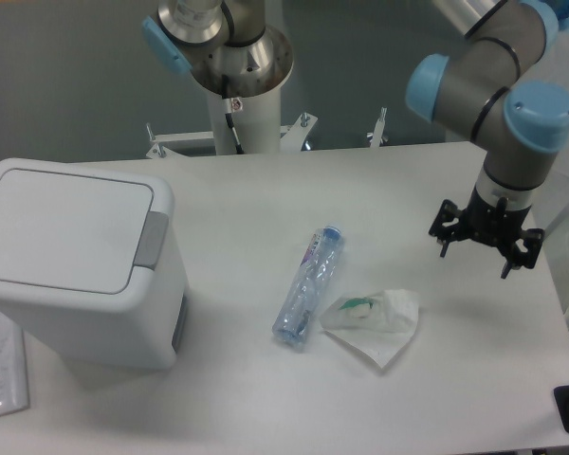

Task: Open the trash can
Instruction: 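Lower the open gripper slightly above the table beside the bottle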

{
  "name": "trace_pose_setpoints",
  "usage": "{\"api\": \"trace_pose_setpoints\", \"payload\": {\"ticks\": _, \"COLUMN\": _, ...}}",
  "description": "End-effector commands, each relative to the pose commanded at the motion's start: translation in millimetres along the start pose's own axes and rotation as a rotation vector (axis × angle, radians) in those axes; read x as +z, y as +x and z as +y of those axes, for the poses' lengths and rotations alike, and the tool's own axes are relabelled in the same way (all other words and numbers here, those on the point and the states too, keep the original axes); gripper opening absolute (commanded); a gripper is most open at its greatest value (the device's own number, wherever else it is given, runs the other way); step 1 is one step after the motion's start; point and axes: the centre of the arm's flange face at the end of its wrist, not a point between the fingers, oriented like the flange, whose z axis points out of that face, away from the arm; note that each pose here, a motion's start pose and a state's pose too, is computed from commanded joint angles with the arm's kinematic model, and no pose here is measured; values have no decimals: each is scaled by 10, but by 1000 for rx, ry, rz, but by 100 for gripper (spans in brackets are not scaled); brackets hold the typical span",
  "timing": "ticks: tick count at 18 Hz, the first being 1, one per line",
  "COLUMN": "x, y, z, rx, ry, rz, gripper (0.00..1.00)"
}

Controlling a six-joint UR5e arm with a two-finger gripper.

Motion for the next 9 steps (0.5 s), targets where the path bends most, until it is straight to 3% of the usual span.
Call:
{"api": "trace_pose_setpoints", "payload": {"ticks": 3, "x": -120, "y": 92, "z": -235, "rx": -89, "ry": 82, "rz": 32, "gripper": 100}}
{"api": "trace_pose_setpoints", "payload": {"ticks": 5, "x": -213, "y": 226, "z": -389, "rx": -88, "ry": 126, "rz": 48, "gripper": 100}}
{"api": "trace_pose_setpoints", "payload": {"ticks": 9, "x": -831, "y": 508, "z": -602, "rx": -100, "ry": 318, "rz": 139, "gripper": 100}}
